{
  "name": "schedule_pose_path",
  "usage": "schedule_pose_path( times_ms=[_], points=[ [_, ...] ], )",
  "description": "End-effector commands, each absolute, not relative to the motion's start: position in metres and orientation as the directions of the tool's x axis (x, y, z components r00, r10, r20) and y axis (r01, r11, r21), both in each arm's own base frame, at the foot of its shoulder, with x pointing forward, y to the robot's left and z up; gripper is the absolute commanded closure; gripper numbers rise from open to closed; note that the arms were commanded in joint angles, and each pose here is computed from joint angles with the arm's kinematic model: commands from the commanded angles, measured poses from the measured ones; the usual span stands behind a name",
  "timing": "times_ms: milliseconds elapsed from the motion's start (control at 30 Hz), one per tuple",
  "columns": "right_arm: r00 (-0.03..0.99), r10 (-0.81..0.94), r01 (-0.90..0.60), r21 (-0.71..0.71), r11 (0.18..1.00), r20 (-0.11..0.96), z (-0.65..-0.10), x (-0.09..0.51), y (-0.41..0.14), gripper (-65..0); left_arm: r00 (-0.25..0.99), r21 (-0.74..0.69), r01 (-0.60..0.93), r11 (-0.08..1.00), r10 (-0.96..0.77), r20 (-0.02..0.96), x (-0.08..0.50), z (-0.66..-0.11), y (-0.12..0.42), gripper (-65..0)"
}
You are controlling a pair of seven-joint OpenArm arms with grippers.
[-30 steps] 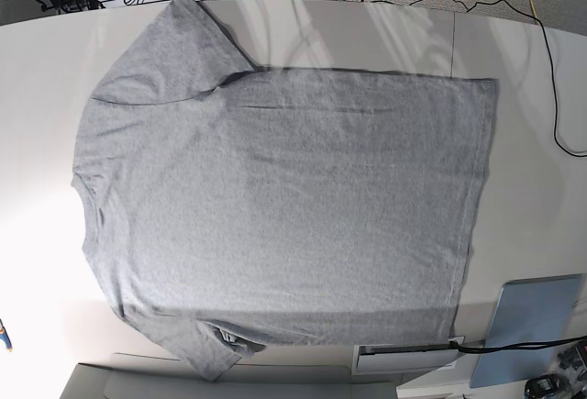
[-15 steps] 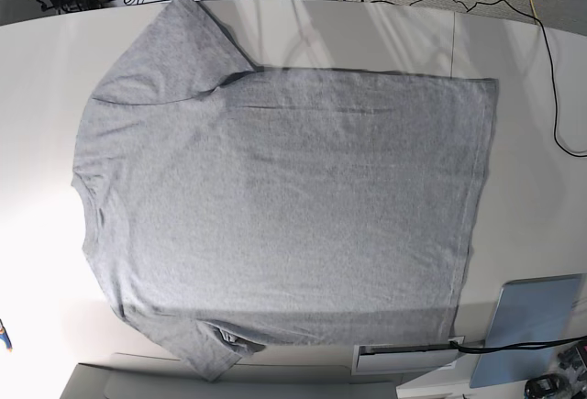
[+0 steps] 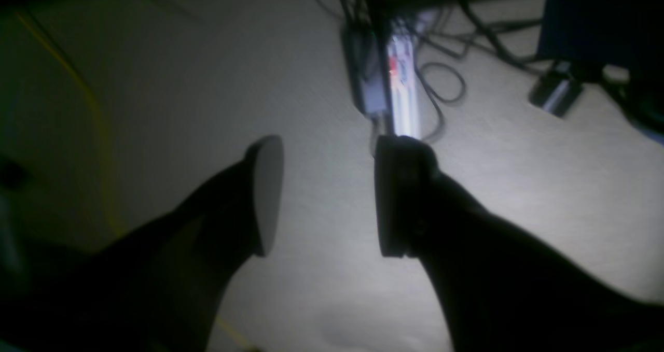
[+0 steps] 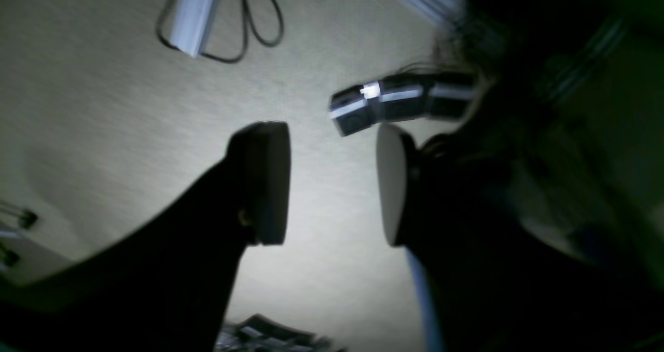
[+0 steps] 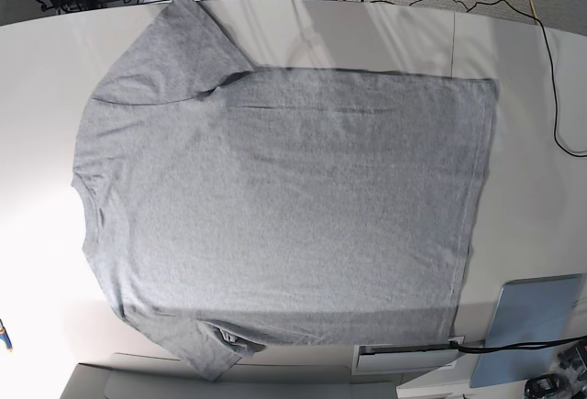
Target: Fold the T-shirt properly
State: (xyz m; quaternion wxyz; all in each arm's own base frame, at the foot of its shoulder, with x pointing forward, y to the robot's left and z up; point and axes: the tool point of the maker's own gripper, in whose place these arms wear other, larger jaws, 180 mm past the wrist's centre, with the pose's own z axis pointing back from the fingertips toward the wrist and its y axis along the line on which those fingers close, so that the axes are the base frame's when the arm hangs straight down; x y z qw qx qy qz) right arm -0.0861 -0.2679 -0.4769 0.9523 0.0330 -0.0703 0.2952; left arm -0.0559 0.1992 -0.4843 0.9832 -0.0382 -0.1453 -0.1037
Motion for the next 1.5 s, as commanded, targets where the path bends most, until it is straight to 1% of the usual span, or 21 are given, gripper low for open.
schedule_pose_path(
  times_ms=[0,100,233,300,433,500,633,800,1000,1133,1233,1333,1467],
  points=[
    [0.802,0.568,-0.577,-0.004,0.817,0.187,-0.463,-0.074,-0.269,-27.1,0.922,-0.021,0.252,0.967,-0.233,0.31,-0.054,-0.469,0.206,-29.8],
    [0.76,0.6,-0.601,-0.082,0.795,0.249,-0.431,-0.038,-0.267,-27.0,0.876,0.059,0.334,0.941,-0.333,0.349,-0.03,-0.438,0.218,-29.8],
    [0.687,0.669,-0.629,-0.228,0.743,0.285,-0.39,0.011,-0.275,-27.0,0.796,0.209,0.391,0.896,-0.443,0.412,0.014,-0.4,0.233,-29.8],
    [0.649,0.704,-0.637,-0.3,0.71,0.289,-0.372,0.033,-0.278,-27.1,0.739,0.274,0.441,0.855,-0.519,0.431,0.036,-0.384,0.236,-29.8],
    [0.551,0.774,-0.642,-0.435,0.632,0.312,-0.334,0.072,-0.273,-27.1,0.601,0.401,0.552,0.731,-0.682,0.417,0.073,-0.359,0.241,-29.8],
    [0.517,0.802,-0.639,-0.488,0.594,0.299,-0.319,0.085,-0.272,-27.1,0.541,0.421,0.605,0.676,-0.737,0.406,0.085,-0.356,0.24,-29.8],
    [0.441,0.857,-0.641,-0.575,0.508,0.266,-0.3,0.101,-0.269,-27.1,0.445,0.41,0.693,0.594,-0.799,0.405,0.104,-0.355,0.236,-29.9],
    [0.433,0.861,-0.632,-0.592,0.501,0.266,-0.298,0.107,-0.269,-27.1,0.338,0.438,0.721,0.537,-0.824,0.455,0.134,-0.352,0.24,-29.9],
    [0.433,0.861,-0.629,-0.594,0.501,0.268,-0.297,0.108,-0.269,-27.1,0.321,0.424,0.757,0.496,-0.849,0.42,0.151,-0.364,0.262,-29.9],
    [0.435,0.86,-0.628,-0.594,0.503,0.268,-0.297,0.108,-0.269,-27.1,0.287,0.415,0.788,0.455,-0.868,0.406,0.16,-0.383,0.255,-29.9],
    [0.437,0.859,-0.628,-0.594,0.503,0.265,-0.298,0.107,-0.27,-27.1,0.256,0.458,0.786,0.416,-0.893,0.37,0.174,-0.396,0.248,-29.9],
    [0.44,0.859,-0.629,-0.594,0.502,0.26,-0.298,0.107,-0.27,-27.1,0.268,0.481,0.77,0.418,-0.897,0.351,0.189,-0.403,0.248,-29.9],
    [0.442,0.859,-0.629,-0.594,0.502,0.258,-0.298,0.107,-0.271,-27.1,0.269,0.45,0.787,0.423,-0.891,0.367,0.201,-0.412,0.244,-29.9]
  ],
)
